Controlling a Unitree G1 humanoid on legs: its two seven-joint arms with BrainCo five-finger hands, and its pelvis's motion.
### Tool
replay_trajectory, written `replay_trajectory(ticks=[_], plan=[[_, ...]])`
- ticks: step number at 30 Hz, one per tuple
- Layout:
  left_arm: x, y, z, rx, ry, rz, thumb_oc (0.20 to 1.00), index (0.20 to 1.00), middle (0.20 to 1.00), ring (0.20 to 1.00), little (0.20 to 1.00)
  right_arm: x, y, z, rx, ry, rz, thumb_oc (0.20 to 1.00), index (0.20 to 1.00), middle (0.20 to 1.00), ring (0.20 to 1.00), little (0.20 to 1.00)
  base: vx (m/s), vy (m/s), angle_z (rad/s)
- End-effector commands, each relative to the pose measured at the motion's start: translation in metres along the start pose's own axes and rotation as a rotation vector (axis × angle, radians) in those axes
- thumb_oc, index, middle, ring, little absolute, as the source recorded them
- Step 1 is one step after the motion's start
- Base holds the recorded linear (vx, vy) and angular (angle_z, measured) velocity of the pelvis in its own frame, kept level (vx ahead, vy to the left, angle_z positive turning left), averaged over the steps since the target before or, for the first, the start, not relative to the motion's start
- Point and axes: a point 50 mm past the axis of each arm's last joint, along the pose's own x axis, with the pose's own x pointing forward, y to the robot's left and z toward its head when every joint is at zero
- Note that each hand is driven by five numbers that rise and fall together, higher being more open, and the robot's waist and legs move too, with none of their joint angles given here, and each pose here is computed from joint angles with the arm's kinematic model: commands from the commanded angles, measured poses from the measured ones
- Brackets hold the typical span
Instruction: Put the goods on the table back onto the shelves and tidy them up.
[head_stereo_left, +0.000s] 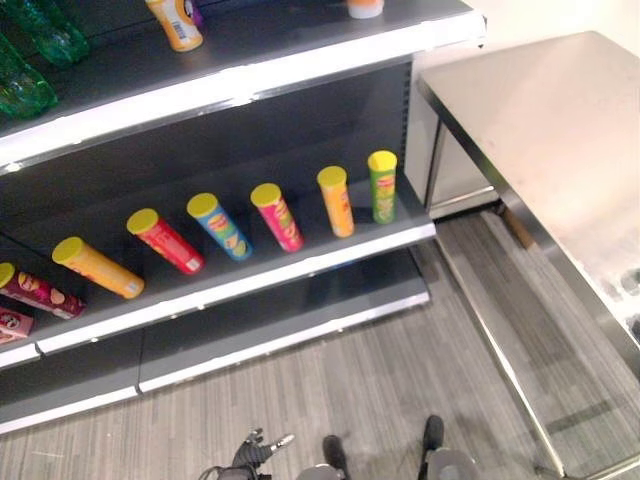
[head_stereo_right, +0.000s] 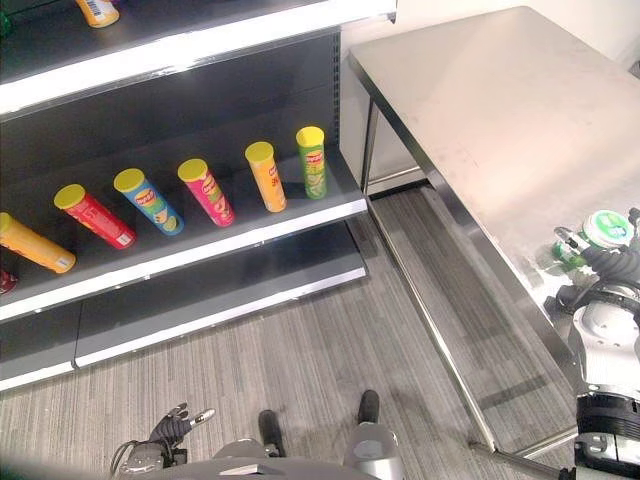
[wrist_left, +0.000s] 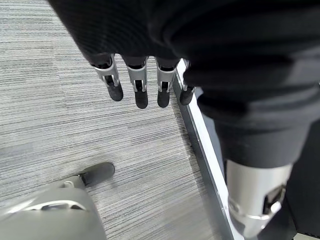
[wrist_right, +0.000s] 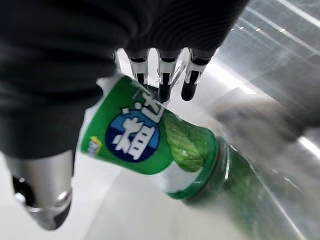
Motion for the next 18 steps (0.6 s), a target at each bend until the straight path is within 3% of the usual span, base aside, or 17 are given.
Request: replay_trajectory(ticks=[1,12,15,18], plan=[[0.003,0.023,0.012,0.042,-0.032,0.054,1.0,1.0,1.0,1.0,1.0,0.017,-0.008,0.033,-0.015,-0.122,-0.022,0.2,0.2,0.2,0.2,0.2,0.0,0.0,0.0],[0.004,0.028,0.014,0.032,-0.032,0.079,1.0,1.0,1.0,1.0,1.0,0.009,-0.012,0.048,-0.031,-0.219,-0.037,0.2,0.2,0.2,0.2,0.2,0.0,-0.014,0.0],[0.004,0.029,0.019,0.021,-0.05,0.088,1.0,1.0,1.0,1.0,1.0,0.002,-0.012,0.071,-0.007,-0.336,-0.035,0.2,0.2,0.2,0.2,0.2,0.01,-0.075,0.01],[0.005,0.026,0.027,-0.002,-0.089,0.083,1.0,1.0,1.0,1.0,1.0,-0.011,-0.004,0.123,0.071,-0.587,0.001,0.2,0.2,0.2,0.2,0.2,-0.04,-0.158,0.07]])
